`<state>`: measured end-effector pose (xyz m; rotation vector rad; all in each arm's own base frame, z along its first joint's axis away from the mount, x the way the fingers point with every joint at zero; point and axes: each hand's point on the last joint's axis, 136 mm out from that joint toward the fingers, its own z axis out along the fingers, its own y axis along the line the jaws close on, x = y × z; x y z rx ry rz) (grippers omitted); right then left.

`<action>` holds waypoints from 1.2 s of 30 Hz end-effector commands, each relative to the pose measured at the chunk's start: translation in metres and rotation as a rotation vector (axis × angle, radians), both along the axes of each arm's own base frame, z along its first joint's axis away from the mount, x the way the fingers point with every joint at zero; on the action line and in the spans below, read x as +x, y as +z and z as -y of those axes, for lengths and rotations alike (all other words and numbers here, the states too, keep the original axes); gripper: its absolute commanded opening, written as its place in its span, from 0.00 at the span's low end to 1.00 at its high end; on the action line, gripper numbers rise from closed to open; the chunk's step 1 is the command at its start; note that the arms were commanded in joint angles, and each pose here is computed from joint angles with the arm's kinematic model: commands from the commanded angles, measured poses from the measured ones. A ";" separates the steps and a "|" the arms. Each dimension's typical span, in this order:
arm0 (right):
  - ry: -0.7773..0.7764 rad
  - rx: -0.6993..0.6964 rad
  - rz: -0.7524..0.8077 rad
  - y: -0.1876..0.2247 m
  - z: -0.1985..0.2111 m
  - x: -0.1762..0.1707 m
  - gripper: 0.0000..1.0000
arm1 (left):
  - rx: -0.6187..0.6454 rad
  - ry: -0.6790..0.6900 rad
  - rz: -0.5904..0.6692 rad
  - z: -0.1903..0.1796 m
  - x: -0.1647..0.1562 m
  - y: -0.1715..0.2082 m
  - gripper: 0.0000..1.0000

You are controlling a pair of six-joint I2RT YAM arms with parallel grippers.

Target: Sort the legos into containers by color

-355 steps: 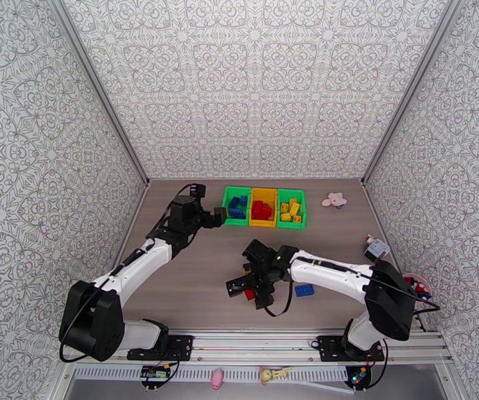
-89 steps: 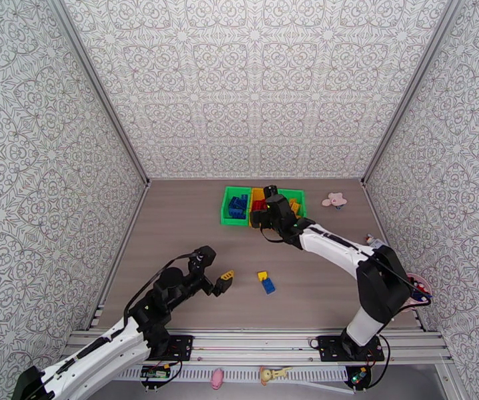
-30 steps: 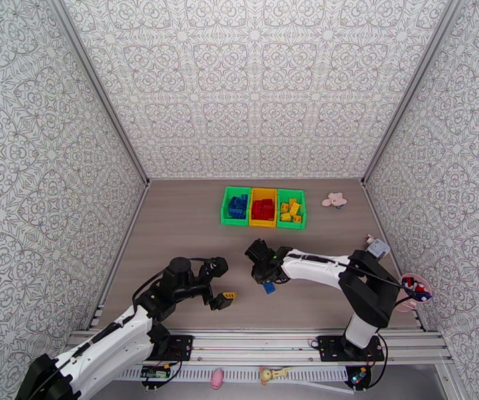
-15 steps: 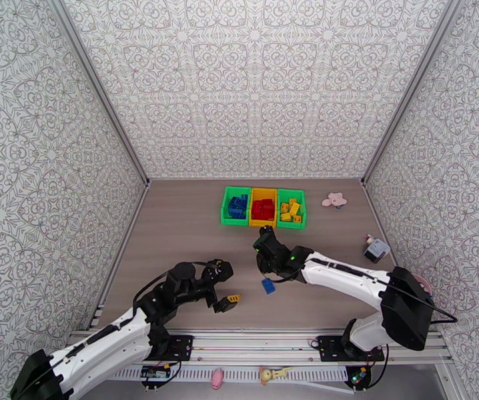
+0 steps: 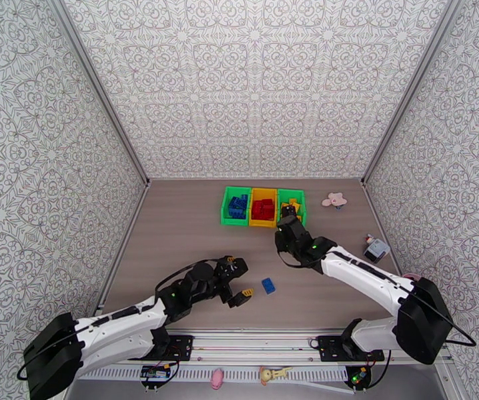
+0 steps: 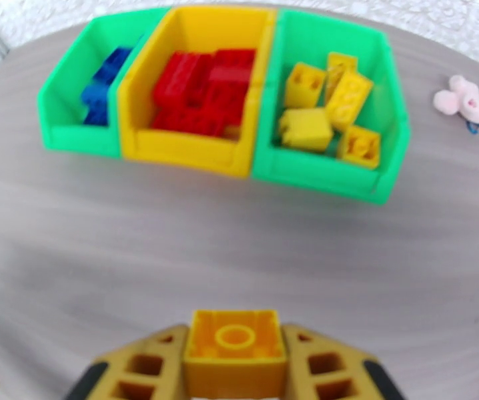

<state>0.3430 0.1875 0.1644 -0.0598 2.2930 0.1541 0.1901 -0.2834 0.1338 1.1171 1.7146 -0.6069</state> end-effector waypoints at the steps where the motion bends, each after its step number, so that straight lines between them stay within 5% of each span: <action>1: 0.024 -0.005 0.036 0.004 0.008 0.023 0.00 | -0.063 -0.012 0.042 0.020 0.006 0.022 1.00; 27: -0.070 0.016 0.065 -0.029 0.033 0.222 0.03 | -0.018 -0.020 0.000 0.038 0.006 0.001 1.00; 31: -0.069 0.023 0.064 -0.033 0.028 0.235 0.10 | -0.017 -0.012 0.002 0.037 0.009 0.001 1.00; 36: -0.069 0.041 0.072 -0.026 0.025 0.237 0.40 | -0.015 0.009 -0.012 0.035 0.011 0.000 1.00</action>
